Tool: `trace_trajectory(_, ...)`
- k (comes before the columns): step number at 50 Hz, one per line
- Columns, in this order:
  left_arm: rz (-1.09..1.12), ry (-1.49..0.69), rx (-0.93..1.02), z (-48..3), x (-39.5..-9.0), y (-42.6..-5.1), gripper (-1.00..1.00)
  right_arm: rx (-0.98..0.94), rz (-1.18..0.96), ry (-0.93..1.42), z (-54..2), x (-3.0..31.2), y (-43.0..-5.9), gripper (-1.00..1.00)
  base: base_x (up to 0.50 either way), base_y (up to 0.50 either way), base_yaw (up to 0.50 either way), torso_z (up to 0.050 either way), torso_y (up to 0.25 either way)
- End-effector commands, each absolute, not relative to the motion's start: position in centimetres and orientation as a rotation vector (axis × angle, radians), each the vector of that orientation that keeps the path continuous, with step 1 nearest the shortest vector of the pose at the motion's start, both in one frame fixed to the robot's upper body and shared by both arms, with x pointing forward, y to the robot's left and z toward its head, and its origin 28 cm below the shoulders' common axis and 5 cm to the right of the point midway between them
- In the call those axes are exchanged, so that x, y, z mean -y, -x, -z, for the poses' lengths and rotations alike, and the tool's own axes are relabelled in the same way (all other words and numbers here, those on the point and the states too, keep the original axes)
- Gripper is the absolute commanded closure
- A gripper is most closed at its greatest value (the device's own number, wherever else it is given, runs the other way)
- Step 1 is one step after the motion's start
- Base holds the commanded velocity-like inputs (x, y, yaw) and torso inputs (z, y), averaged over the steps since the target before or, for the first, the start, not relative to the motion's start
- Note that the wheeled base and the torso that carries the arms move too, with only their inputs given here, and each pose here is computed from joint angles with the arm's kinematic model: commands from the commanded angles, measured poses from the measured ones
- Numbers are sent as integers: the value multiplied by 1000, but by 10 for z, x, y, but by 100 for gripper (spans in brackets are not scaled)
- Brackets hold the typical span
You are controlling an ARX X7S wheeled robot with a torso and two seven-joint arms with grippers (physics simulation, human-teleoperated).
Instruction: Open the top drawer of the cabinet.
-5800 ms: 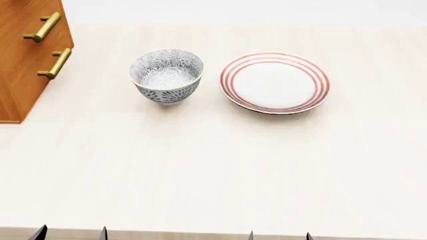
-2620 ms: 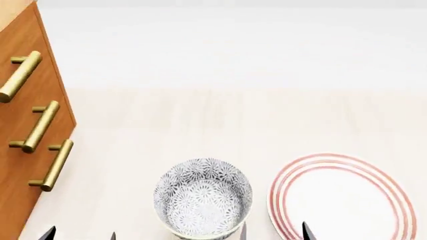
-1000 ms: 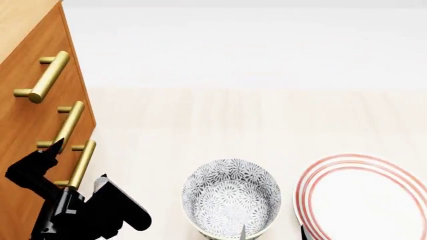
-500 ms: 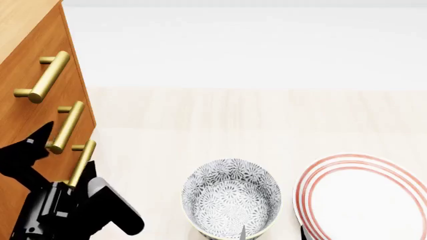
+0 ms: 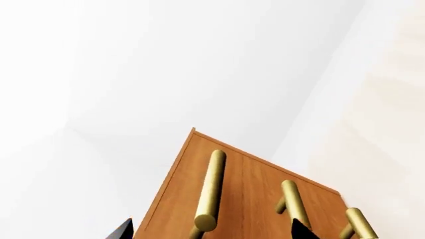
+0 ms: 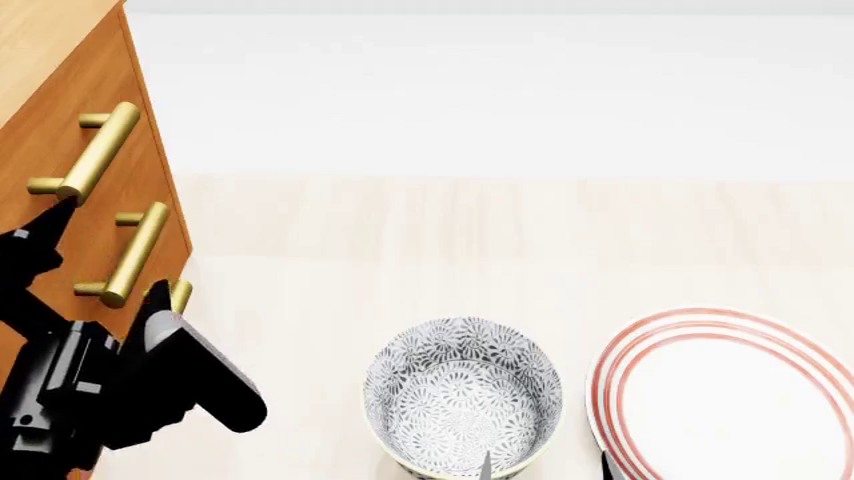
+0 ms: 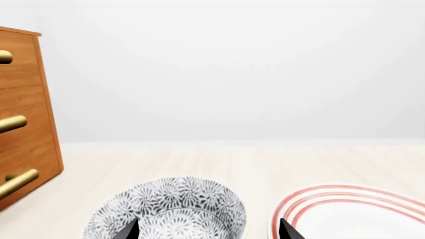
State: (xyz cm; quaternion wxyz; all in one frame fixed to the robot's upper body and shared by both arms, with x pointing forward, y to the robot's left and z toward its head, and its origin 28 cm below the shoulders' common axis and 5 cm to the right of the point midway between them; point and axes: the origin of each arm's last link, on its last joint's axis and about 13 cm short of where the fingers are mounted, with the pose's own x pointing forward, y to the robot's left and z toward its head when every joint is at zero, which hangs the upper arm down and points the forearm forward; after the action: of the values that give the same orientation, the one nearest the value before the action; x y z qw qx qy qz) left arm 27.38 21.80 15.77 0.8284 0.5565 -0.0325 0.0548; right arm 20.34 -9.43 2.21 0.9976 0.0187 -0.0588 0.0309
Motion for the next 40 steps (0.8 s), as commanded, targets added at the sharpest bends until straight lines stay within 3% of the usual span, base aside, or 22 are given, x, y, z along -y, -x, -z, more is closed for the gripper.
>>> trace_trajectory(1,-132,-1190,53,-173,-223,-278,-100,129,-58,-43,-23,94,-205,-100,0,0,0,0,0)
trace_trajectory(40,-155,-1294,-35,-183,-236,-322,-100,122,-63,-45,-22,93,-204,-100,0,0,0,0,0)
